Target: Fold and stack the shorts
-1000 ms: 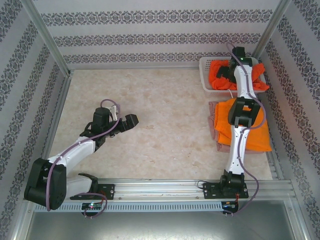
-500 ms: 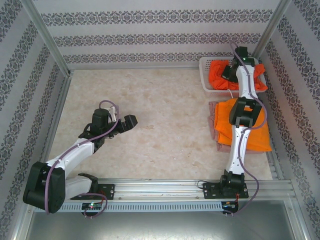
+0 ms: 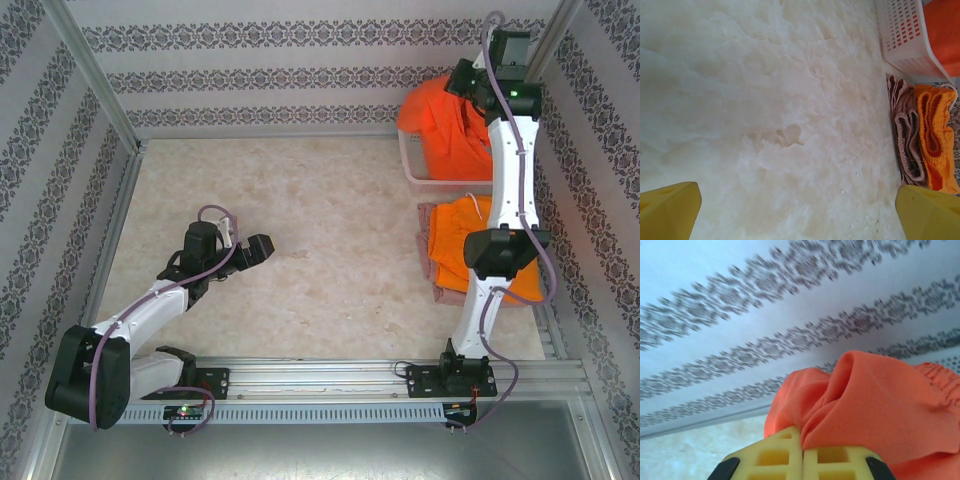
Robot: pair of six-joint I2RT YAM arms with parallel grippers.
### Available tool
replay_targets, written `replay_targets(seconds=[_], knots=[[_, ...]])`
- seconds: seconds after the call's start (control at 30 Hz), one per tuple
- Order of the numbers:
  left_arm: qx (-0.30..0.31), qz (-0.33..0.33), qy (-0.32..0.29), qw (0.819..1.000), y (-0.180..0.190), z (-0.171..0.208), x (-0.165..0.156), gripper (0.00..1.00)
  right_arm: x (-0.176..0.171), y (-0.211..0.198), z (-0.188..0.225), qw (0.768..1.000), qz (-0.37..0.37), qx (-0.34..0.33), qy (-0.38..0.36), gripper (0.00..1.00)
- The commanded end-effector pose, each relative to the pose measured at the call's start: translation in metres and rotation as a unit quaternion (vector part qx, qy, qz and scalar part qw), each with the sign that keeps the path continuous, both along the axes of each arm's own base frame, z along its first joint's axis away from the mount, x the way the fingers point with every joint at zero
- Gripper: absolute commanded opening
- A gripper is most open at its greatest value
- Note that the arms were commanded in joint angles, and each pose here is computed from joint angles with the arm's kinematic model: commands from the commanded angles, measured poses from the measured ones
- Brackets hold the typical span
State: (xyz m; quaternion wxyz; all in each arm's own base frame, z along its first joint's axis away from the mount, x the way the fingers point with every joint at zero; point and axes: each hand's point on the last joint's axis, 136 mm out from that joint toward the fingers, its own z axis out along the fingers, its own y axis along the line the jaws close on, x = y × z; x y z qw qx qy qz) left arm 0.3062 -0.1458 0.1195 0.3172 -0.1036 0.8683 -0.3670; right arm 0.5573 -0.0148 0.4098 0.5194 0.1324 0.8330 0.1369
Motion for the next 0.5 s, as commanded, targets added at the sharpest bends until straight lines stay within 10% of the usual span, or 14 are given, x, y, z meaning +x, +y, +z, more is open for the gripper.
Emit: replay_targets(seconds=[0.0,0.47], knots=[[-0.003,0.008,-0.013,1.000,0.003,0.004,0.004,1.00,-0.012,0.013,0.062,0.996,0.021,0.031,-0.083,0.00],[0.000,0.012,-0.017,1.000,0.005,0.005,0.004,1.00,-0.072,0.170,0.147,0.939,0.267,0.127,-0.178,0.00]])
